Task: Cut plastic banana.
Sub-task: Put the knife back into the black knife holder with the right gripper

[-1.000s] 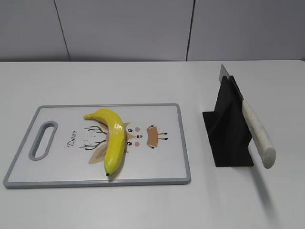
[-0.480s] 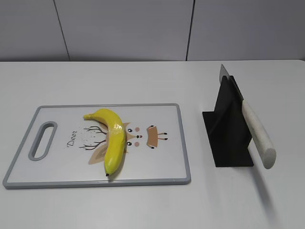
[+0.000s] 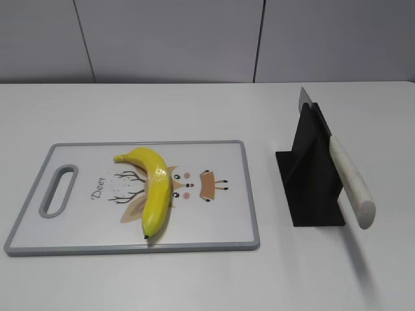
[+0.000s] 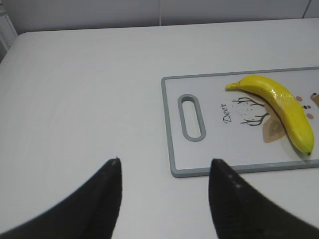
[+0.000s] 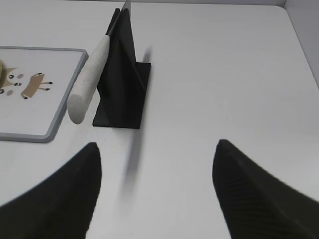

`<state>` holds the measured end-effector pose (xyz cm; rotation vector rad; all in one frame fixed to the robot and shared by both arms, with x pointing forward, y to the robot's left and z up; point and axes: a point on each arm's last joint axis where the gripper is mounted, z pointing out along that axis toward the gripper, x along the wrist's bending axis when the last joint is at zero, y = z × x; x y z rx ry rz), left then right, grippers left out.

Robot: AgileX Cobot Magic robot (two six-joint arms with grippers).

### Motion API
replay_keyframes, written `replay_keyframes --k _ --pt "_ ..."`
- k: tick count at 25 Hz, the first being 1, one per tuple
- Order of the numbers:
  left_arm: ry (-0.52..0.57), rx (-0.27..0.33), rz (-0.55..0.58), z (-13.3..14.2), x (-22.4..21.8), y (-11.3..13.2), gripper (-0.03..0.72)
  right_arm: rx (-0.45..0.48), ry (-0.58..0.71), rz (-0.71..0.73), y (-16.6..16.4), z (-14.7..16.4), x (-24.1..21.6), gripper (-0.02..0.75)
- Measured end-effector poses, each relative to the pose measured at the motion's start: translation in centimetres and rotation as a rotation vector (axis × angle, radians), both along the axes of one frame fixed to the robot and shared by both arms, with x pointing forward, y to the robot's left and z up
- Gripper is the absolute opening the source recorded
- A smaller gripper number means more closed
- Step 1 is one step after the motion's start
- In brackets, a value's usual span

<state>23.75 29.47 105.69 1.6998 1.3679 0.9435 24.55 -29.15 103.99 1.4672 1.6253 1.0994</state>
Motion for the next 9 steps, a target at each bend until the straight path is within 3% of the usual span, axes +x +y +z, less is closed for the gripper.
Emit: replay_keyframes --k 9 --pt "0.000 0.000 0.000 0.00 0.00 0.00 0.536 0.005 0.000 0.003 0.04 0.00 -0.01 0.529"
